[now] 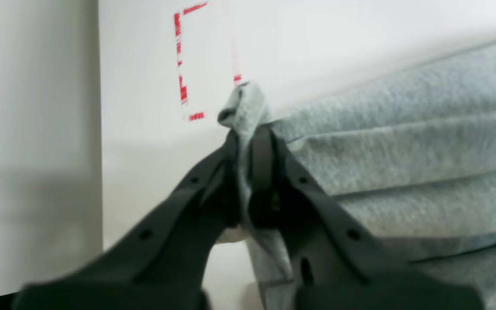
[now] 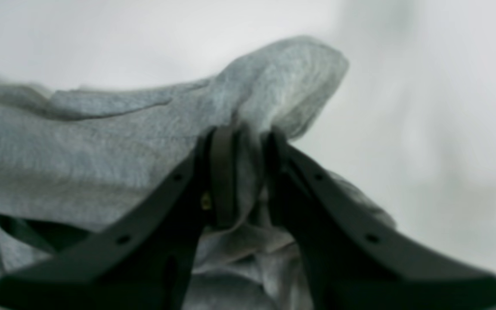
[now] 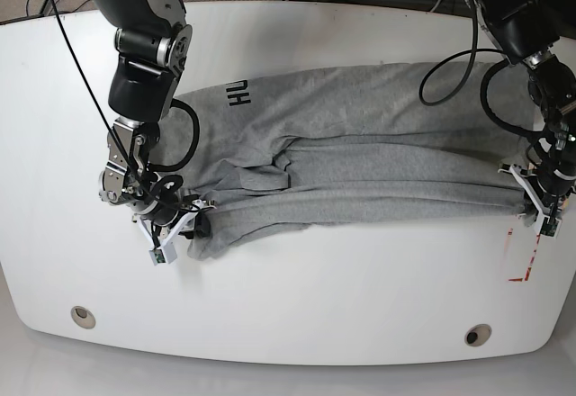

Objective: Fold the T-shirt properly
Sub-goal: 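Pull the shirt corner with the right gripper to straighten the fold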

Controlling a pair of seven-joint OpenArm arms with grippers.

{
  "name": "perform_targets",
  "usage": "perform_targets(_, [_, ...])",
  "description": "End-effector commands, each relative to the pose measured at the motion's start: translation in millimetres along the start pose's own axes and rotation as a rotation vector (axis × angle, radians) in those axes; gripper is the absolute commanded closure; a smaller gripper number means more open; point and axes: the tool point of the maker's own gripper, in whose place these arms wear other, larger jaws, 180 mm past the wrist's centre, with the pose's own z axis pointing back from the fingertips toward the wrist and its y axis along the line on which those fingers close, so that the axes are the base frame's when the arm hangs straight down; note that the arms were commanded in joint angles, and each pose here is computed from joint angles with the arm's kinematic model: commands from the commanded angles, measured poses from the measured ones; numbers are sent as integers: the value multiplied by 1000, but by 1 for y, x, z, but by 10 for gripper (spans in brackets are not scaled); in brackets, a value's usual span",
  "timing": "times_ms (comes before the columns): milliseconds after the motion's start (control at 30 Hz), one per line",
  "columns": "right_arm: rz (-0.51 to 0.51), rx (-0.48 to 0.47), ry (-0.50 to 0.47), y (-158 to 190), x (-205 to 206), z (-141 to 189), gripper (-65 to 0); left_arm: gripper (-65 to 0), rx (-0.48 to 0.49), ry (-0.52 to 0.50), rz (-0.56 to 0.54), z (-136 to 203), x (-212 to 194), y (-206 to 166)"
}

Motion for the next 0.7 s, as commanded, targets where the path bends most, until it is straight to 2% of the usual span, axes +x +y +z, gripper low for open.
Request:
perform_targets(0, [-23, 9, -96, -8, 30, 0, -200, 0, 36, -52, -8, 6, 18, 14])
perform_targets(167, [-58, 11, -152, -16, 39, -3, -423, 0, 34, -49, -9, 6, 17, 14])
perform_targets(233, [-67, 16, -176, -16, 44, -5, -496, 0, 33, -48, -9, 6, 16, 13])
perform_targets(300, [-70, 20, -198, -16, 52, -6, -542, 0, 33, -48, -9, 6, 16, 13])
perform_targets(367, [-74, 23, -208, -16, 57, -7, -564, 0, 33, -48, -9, 6, 16, 13])
perform_targets(667, [-104, 37, -255, -18, 81, -12, -566, 0, 33, -46, -10, 6, 16, 13])
